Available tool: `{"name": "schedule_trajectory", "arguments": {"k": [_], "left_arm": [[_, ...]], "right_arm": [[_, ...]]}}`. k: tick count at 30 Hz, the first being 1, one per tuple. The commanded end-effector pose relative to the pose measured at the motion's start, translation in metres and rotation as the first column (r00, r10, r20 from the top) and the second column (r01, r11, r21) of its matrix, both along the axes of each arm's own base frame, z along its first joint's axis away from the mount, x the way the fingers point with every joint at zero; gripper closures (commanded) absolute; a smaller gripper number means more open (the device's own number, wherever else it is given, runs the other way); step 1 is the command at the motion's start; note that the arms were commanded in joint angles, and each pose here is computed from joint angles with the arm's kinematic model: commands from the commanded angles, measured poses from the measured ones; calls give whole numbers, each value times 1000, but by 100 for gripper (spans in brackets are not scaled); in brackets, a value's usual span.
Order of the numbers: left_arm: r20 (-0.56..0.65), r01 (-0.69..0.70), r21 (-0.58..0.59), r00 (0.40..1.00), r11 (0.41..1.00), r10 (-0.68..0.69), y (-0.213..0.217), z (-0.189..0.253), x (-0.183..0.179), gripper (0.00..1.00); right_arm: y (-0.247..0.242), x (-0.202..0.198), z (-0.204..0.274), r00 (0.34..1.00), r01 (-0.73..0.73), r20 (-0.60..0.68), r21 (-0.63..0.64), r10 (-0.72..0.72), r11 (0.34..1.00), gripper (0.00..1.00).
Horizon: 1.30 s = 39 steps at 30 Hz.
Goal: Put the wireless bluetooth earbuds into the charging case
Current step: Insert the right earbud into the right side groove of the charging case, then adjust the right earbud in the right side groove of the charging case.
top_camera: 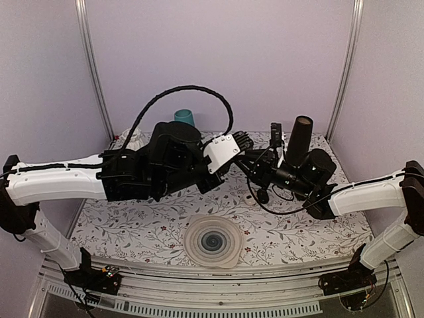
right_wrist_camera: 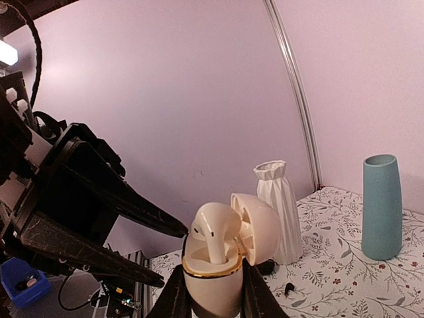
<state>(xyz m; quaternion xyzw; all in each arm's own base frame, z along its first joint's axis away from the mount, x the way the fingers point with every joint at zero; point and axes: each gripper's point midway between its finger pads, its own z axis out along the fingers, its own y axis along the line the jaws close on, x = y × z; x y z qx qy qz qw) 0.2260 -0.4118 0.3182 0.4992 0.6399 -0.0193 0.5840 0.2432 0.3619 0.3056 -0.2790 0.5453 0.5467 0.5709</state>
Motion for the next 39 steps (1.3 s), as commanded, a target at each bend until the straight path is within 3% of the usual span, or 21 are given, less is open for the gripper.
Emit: {"name": "schedule_trajectory", "arguments": {"k": [1, 10, 19, 28, 39], "left_arm": [[-56, -13, -141, 998, 990, 5, 13, 30, 4, 72], [-146, -80, -332, 989, 940, 33, 30, 58, 19, 70], [-274, -162, -463, 961, 871, 33, 19, 77, 35, 68], [-336, -222, -418, 939, 881, 77, 4, 61, 44, 67], [-309, -225, -353, 944, 908, 114, -6, 50, 44, 67]], "right_arm": [[-9, -1, 22, 997, 31, 67, 92, -37, 995, 97], [-11, -1, 26, 988, 53, 134, 127, -70, 991, 97], [-6, 3, 26, 965, 114, 220, 149, -145, 982, 96], [-3, 17, 26, 945, 197, 241, 123, -222, 973, 96], [1, 15, 24, 945, 192, 249, 107, -213, 976, 96]]}}
